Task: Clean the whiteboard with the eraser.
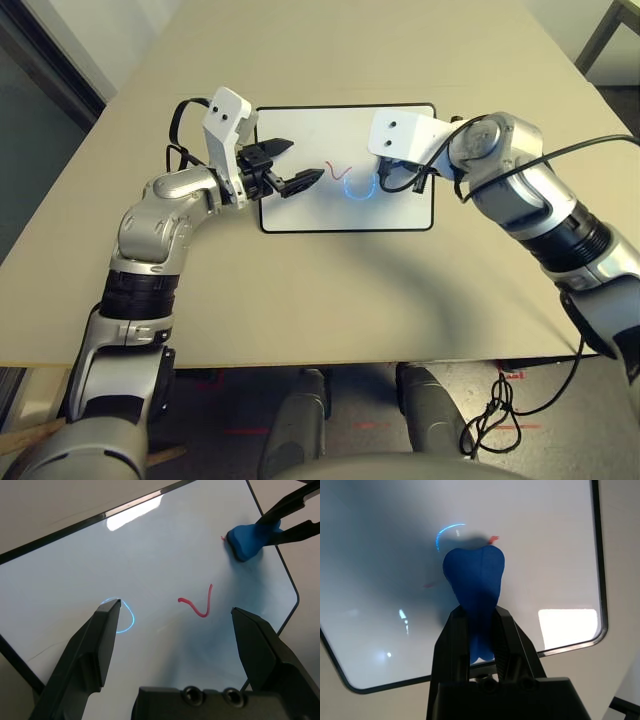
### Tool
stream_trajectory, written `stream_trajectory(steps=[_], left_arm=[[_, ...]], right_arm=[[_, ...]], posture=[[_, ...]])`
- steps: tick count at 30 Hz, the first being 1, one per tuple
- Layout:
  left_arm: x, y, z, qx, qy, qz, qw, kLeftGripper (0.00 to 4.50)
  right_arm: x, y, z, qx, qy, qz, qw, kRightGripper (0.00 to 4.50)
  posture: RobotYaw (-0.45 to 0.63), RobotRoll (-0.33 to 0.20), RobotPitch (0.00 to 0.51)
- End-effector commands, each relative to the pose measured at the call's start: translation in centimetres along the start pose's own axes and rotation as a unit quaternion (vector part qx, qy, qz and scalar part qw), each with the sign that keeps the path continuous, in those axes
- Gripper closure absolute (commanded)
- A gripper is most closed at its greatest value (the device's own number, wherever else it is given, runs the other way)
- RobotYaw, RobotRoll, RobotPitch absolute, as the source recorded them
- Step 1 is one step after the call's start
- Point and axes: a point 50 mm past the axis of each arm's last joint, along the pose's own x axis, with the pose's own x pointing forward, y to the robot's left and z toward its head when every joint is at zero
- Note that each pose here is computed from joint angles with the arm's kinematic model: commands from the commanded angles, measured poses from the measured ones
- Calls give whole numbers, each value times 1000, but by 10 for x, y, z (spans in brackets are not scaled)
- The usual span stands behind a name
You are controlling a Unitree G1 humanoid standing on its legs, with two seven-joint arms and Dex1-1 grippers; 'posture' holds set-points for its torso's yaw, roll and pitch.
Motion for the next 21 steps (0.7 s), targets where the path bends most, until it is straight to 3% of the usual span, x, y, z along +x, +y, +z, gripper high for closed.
stream_trajectory(steps=[1, 6, 15, 21], left_arm=[[-1, -2, -2, -2, 5, -1, 1000, 0], [-1, -1, -2, -2, 5, 0, 1000, 0], [0, -2, -2, -3, 5, -1, 1000, 0], [0, -2, -2, -3, 4, 0, 1000, 0]], right_arm=[[4, 27, -7, -20, 19, 60, 998, 3916], [2, 27, -9, -23, 26, 64, 997, 3916], [-1, -16, 20, 35, -43, -46, 997, 3919], [4, -8, 19, 32, -40, -30, 998, 3919]], posture=[[-37, 0, 180], [-37, 0, 180], [-38, 0, 181], [-31, 0, 180]])
